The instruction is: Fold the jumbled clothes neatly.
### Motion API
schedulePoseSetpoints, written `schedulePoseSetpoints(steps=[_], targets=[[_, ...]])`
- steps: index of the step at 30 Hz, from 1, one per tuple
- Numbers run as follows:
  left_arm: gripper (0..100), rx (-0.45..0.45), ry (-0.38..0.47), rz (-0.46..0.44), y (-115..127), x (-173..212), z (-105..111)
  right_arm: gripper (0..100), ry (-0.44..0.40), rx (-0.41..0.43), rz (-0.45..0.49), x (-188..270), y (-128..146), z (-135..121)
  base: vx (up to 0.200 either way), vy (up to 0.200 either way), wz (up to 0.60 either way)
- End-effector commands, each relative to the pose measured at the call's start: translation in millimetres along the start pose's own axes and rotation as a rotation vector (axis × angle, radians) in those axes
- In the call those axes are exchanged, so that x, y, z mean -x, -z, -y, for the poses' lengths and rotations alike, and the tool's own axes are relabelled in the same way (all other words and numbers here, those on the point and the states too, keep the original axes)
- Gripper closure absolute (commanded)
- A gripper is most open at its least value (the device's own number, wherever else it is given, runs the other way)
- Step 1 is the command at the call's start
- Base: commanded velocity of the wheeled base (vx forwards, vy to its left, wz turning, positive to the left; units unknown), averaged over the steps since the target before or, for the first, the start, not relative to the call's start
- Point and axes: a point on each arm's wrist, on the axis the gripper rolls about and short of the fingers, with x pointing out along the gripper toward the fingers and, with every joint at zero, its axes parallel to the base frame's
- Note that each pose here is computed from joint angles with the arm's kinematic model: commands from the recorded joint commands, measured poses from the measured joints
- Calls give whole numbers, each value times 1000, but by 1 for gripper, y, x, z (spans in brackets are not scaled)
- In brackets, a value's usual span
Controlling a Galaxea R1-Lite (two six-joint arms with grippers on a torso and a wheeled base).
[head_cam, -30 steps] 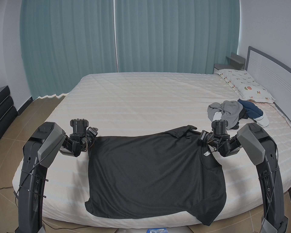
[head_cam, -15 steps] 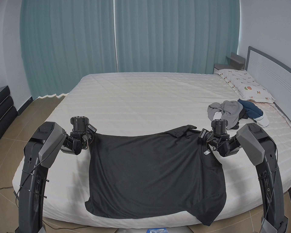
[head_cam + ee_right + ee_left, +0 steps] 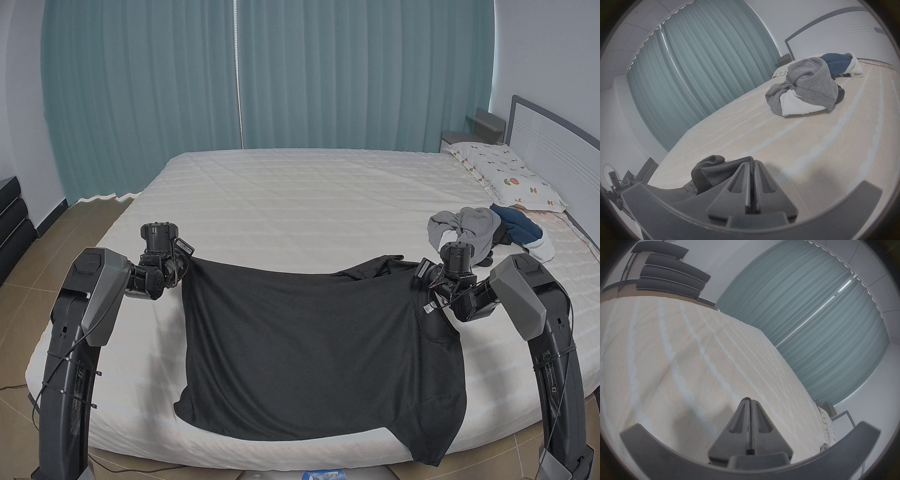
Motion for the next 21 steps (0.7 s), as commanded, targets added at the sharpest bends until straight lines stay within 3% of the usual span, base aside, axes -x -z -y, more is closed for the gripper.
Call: schedulePoseSetpoints(steps=[1,9,21], targets=[[100,0,-2,8,-2,-8,-5,100,-5,-7,11,-1,-1,0,0,0,0],[100,-19,24,13,3,-12,-7,100,5,-63,70,-5,-5,-2,0,0,0],[100,-17,27,-10,10,-16,-14,100,19,-65,82,-15,6,3,0,0,0]])
